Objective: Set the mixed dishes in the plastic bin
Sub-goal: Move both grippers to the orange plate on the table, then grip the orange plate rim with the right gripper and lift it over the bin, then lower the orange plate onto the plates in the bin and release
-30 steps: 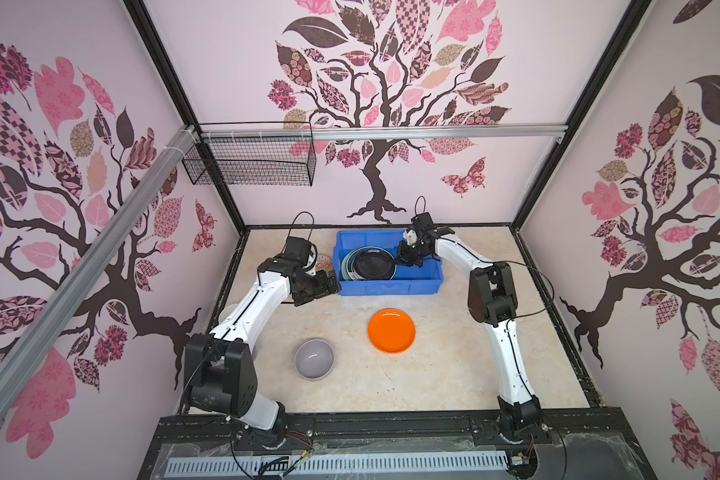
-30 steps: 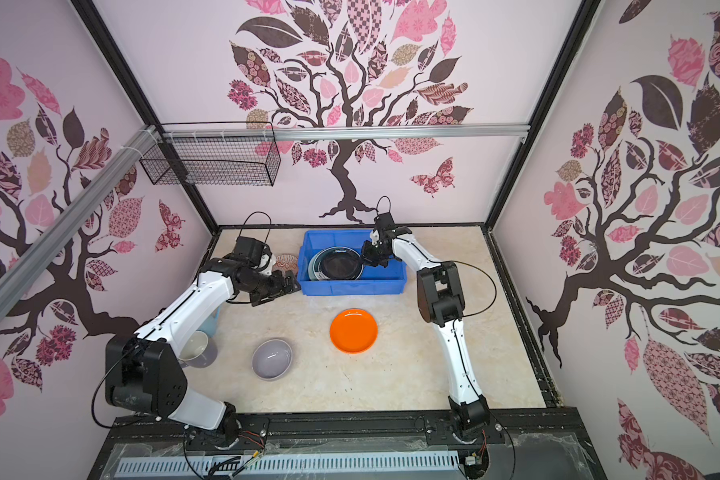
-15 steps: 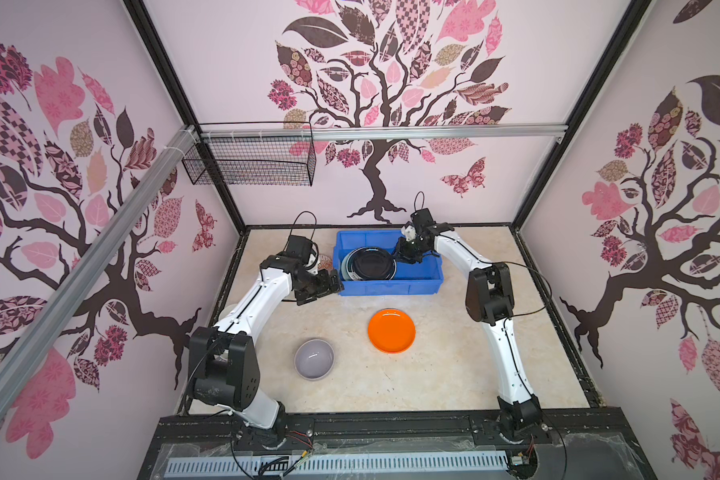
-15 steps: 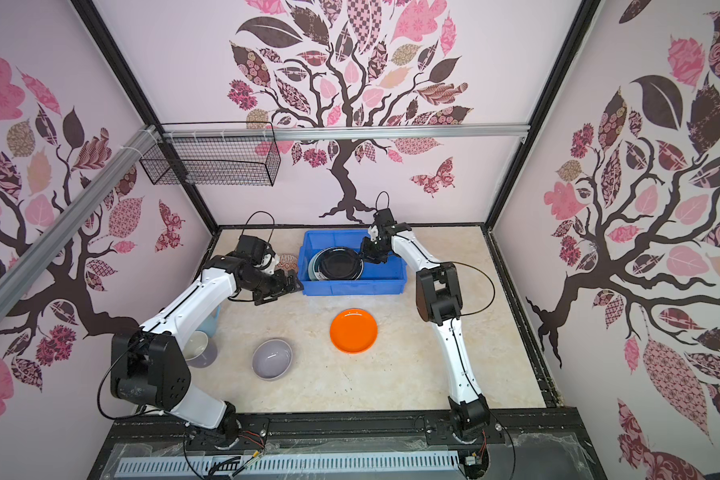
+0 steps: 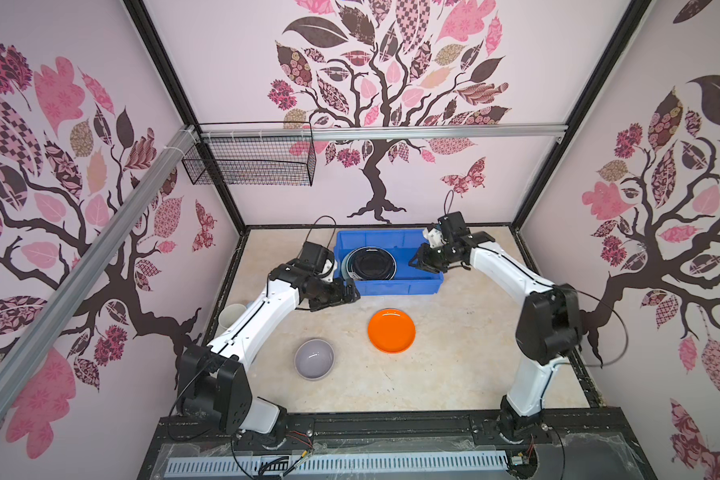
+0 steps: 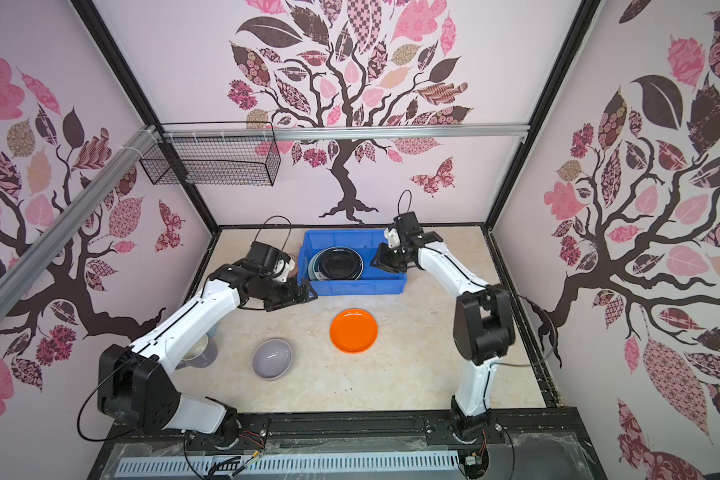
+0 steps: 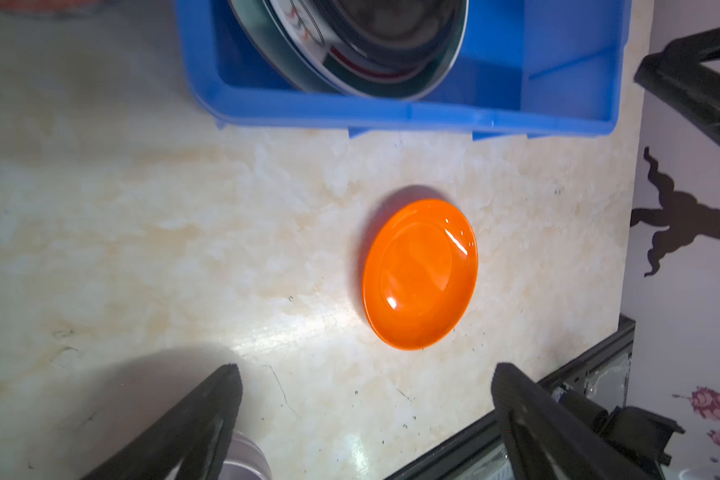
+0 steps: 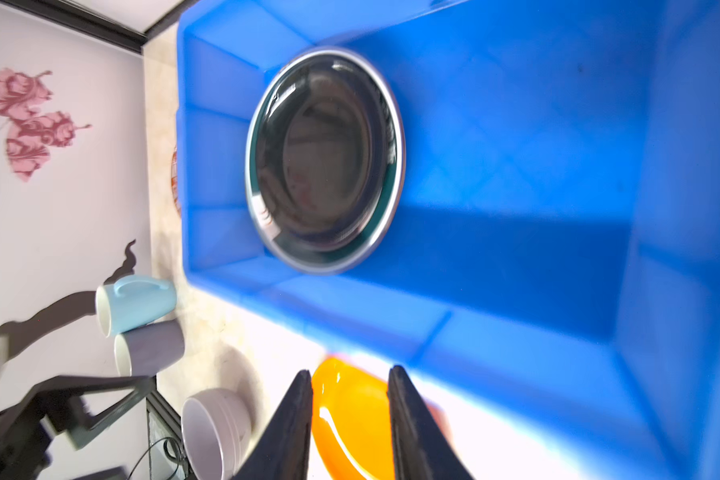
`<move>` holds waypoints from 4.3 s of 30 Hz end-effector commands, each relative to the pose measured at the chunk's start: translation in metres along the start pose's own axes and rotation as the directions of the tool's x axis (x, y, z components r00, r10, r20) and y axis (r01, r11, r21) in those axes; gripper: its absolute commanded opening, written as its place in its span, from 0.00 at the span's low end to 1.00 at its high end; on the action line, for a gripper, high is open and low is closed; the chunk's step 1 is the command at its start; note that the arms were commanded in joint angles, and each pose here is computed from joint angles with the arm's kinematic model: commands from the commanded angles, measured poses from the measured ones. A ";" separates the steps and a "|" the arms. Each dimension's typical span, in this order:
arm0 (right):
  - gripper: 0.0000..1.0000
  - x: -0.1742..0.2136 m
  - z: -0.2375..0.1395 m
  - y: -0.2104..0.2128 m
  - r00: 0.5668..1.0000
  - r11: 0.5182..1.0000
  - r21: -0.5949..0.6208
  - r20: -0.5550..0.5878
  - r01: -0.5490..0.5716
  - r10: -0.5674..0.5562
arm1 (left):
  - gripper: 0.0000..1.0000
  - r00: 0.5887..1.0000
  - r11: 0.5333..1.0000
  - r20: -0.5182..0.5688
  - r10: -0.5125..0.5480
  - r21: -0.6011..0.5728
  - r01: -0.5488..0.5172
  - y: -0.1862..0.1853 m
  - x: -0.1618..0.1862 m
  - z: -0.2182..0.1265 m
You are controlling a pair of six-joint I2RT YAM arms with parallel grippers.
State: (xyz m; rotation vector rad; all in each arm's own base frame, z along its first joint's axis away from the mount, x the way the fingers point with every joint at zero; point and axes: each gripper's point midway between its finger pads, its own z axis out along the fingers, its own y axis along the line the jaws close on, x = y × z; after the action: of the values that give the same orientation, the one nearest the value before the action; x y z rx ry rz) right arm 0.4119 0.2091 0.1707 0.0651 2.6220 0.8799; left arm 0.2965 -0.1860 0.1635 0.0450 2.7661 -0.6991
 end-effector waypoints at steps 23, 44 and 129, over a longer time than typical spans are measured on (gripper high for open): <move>0.37 0.198 0.005 -0.058 0.982 0.989 -0.031 -0.121 -0.147 0.142 | 0.98 1.000 0.996 -0.014 0.025 -0.083 -0.026 -0.014 0.131 0.004; 0.37 0.171 0.064 -0.057 0.968 0.988 -0.023 -0.205 -0.151 0.144 | 0.98 0.998 0.991 -0.007 0.067 -0.114 -0.067 -0.014 0.069 0.014; 0.36 -0.074 0.138 -0.004 0.990 0.998 -0.031 -0.129 -0.053 0.048 | 0.98 0.986 0.989 0.087 -0.143 -0.012 0.145 0.060 -0.084 -0.009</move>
State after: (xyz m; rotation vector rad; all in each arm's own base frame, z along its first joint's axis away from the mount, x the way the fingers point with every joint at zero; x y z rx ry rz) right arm 0.5363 0.2772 0.0795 0.1053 2.7265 1.0149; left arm 0.3728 -0.1249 0.1549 -0.2024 2.7428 -0.6799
